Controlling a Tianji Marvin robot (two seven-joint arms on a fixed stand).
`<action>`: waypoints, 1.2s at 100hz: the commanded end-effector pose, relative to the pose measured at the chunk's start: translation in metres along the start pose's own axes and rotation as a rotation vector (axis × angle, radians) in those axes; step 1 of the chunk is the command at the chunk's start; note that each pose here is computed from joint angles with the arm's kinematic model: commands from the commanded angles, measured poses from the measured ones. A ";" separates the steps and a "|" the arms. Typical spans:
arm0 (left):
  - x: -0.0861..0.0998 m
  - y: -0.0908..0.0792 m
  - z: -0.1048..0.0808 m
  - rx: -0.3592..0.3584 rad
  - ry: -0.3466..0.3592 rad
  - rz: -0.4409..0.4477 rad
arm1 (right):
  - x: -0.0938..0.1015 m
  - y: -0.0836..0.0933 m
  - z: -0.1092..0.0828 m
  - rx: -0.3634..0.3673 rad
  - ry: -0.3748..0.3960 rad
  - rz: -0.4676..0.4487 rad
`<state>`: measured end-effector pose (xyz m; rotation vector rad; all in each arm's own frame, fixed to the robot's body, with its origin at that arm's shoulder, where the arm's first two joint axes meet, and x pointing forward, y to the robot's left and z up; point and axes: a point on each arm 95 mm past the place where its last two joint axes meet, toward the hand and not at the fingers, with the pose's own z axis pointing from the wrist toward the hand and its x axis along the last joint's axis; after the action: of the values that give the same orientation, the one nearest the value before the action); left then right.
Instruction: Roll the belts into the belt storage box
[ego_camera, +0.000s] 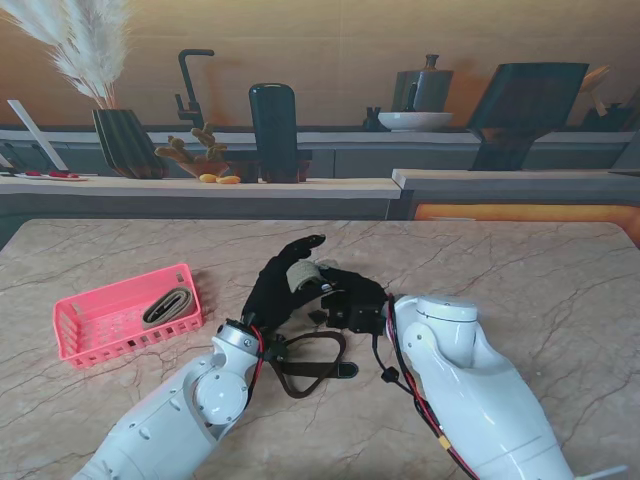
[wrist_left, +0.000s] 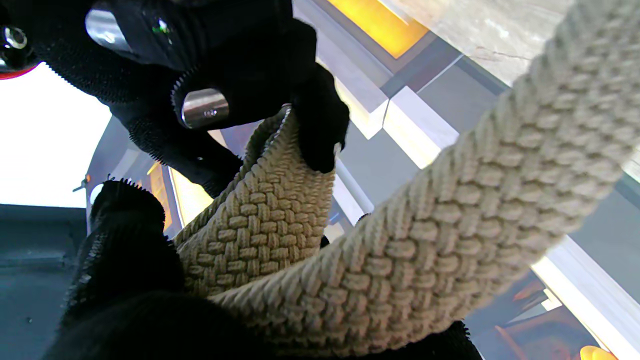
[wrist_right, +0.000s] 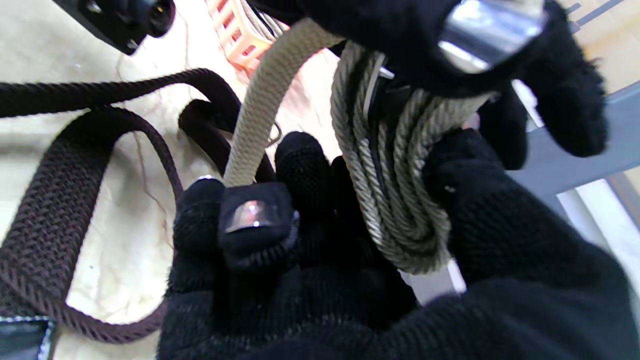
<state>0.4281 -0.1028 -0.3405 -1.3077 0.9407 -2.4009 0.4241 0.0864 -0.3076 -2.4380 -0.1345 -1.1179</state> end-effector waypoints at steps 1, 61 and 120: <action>0.009 0.001 0.005 0.017 0.013 -0.023 | -0.007 -0.011 0.004 0.041 -0.030 0.013; 0.011 0.004 0.004 0.035 0.025 -0.046 | -0.011 -0.031 0.002 0.246 -0.035 0.186; 0.017 -0.001 0.001 0.100 -0.109 -0.170 | -0.015 -0.012 0.010 0.074 -0.015 -0.042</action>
<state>0.4220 -0.1086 -0.3302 -1.5176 0.7117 -2.4350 0.4194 0.1035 -0.3183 -2.3987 -0.2252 -1.0875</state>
